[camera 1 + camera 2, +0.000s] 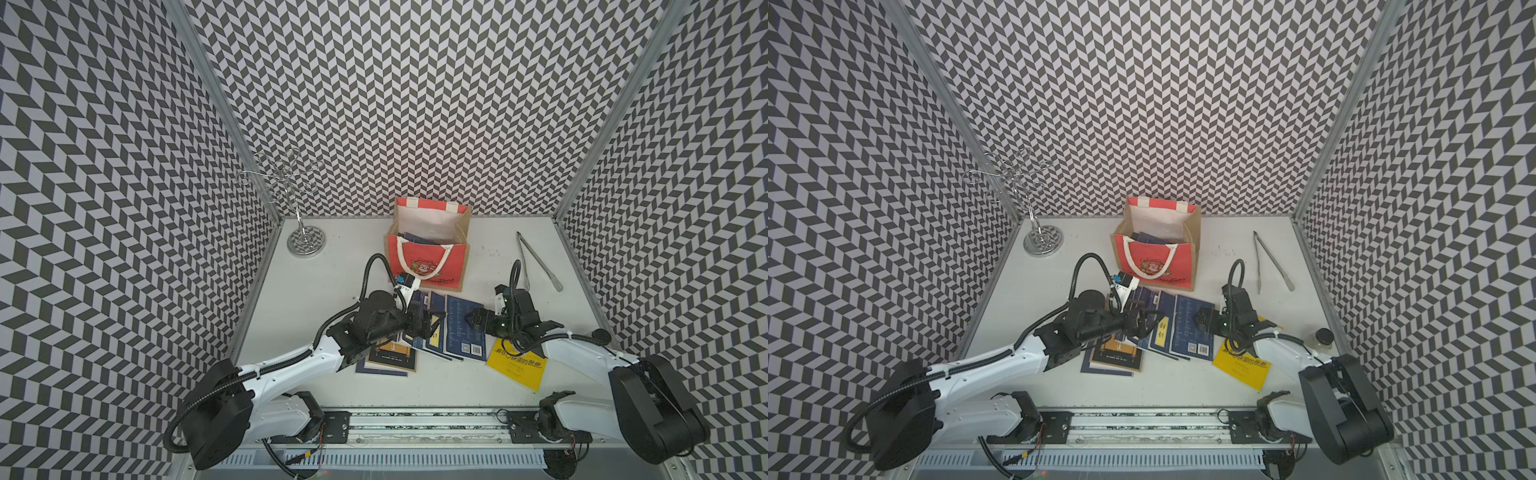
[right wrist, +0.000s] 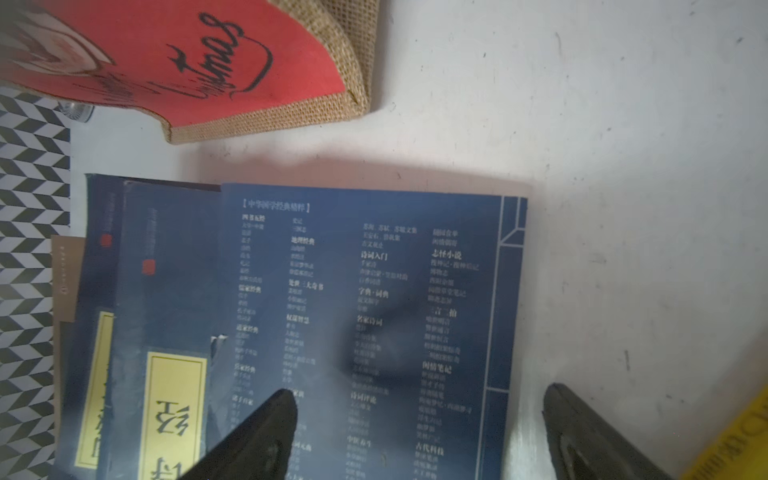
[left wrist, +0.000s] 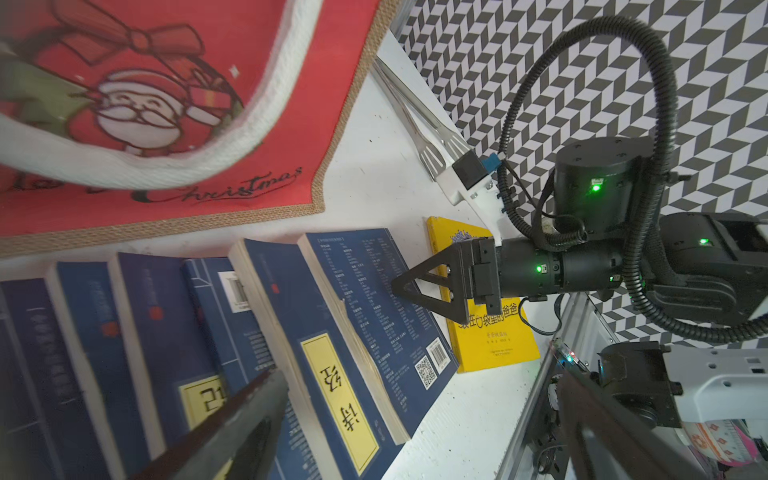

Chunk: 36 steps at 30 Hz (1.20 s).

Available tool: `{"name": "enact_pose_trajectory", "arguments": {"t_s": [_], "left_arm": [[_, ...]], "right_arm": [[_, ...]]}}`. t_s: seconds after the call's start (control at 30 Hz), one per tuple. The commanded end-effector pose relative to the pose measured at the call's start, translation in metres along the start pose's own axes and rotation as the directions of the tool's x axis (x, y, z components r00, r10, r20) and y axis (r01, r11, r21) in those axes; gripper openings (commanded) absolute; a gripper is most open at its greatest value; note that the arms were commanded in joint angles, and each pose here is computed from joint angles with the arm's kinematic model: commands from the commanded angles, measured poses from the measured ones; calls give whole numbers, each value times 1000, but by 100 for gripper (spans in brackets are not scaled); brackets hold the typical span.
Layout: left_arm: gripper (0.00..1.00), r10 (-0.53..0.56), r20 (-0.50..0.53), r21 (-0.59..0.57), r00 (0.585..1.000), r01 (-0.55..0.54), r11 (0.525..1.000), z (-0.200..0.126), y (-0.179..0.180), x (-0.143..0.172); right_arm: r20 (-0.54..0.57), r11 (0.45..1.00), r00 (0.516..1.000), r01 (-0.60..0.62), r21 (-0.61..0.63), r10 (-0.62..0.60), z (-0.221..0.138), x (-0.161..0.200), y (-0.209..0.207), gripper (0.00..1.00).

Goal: Put the books into the canvas bag
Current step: Pick up the book from the book.

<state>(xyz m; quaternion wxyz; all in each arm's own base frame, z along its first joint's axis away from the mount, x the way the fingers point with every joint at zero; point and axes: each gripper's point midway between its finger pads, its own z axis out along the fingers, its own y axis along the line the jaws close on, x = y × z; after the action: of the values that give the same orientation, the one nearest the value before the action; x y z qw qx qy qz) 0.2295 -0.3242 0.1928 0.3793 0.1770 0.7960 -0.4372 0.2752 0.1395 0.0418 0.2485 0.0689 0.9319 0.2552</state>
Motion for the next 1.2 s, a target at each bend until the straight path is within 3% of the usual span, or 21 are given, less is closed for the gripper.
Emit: {"name": "enact_pose_trajectory", "arguments": {"t_s": [0.0,0.23,0.67,0.83,1.17], "left_arm": [[99,-31,37,86,999,28,996,9,-21,-9],[99,-85,-6,60,996,85,995,16,-4,4],[98,-153,-62,79,986,158,984,-4,27,17],[96,-127,-108,117,986,139,983,-1,21,20],[95,-168,-159,51,973,178,983,15,43,32]], "right_arm": [[-13,999,1000,23,-42,-24,6,8,2,93],[-35,954,990,121,-274,-136,11,29,46,92],[-4,915,970,230,-330,-245,16,41,82,91],[63,894,958,285,-346,-281,8,36,92,90],[127,865,941,337,-372,-313,-3,27,104,89]]}}
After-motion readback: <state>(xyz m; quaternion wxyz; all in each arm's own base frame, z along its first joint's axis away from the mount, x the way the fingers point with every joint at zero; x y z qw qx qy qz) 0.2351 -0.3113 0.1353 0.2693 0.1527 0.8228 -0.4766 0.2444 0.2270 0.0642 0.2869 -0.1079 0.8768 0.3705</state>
